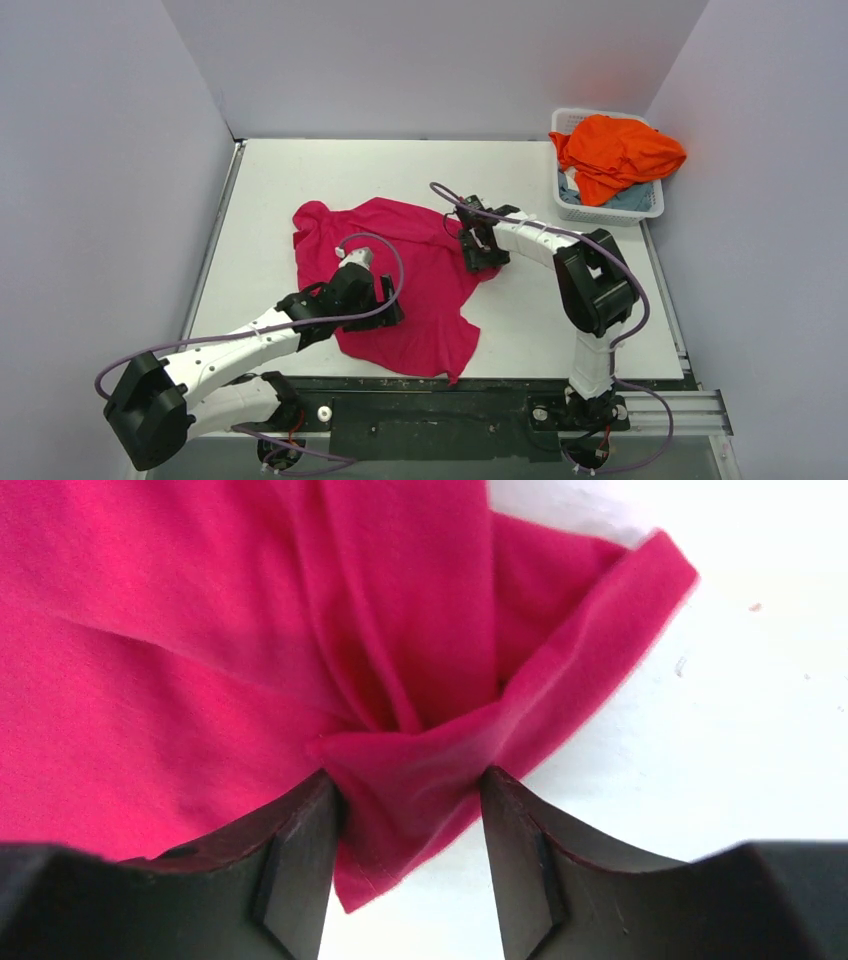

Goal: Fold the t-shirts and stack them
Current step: Flatten out the tshirt

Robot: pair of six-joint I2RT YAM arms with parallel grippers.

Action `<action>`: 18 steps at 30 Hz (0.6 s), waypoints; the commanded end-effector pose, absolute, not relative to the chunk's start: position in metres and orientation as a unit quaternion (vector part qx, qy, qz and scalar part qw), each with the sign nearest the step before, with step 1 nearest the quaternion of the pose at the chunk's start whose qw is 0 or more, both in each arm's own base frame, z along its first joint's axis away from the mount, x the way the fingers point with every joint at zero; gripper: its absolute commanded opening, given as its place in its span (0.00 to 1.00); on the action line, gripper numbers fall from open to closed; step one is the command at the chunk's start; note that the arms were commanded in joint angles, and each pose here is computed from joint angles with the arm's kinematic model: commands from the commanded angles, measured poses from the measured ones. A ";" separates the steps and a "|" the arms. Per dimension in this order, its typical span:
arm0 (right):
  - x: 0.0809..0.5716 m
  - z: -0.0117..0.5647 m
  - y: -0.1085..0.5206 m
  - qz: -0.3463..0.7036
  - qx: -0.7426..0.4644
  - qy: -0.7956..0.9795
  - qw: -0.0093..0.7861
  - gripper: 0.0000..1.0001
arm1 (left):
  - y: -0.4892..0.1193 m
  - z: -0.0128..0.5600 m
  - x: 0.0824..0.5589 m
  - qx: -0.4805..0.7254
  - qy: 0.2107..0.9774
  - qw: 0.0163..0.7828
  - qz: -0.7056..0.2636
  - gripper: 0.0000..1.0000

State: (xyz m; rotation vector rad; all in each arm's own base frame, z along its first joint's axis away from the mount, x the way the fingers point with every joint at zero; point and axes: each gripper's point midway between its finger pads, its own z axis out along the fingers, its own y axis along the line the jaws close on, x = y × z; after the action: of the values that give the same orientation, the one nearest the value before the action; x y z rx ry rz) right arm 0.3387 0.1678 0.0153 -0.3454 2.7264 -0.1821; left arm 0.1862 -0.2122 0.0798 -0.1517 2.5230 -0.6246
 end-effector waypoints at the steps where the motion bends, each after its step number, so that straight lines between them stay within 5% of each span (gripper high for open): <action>1: 0.327 0.027 0.150 -0.050 -0.074 0.975 0.206 0.44 | -0.247 0.119 0.187 0.005 0.918 0.297 -0.262 0.91; 12: 0.319 0.044 0.146 0.053 0.020 0.964 0.258 0.31 | -0.346 0.102 0.115 0.208 0.917 0.243 -0.239 0.91; 18: 0.323 0.034 0.146 0.086 0.035 0.965 0.245 0.27 | -0.351 0.060 0.094 0.238 0.934 0.199 -0.178 0.92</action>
State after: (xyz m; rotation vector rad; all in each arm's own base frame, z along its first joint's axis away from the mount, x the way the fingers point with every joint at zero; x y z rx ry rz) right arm 0.3125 0.1378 0.0319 0.0517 2.6546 0.1269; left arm 0.0970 -0.3511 0.0728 0.6314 2.5770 -0.5943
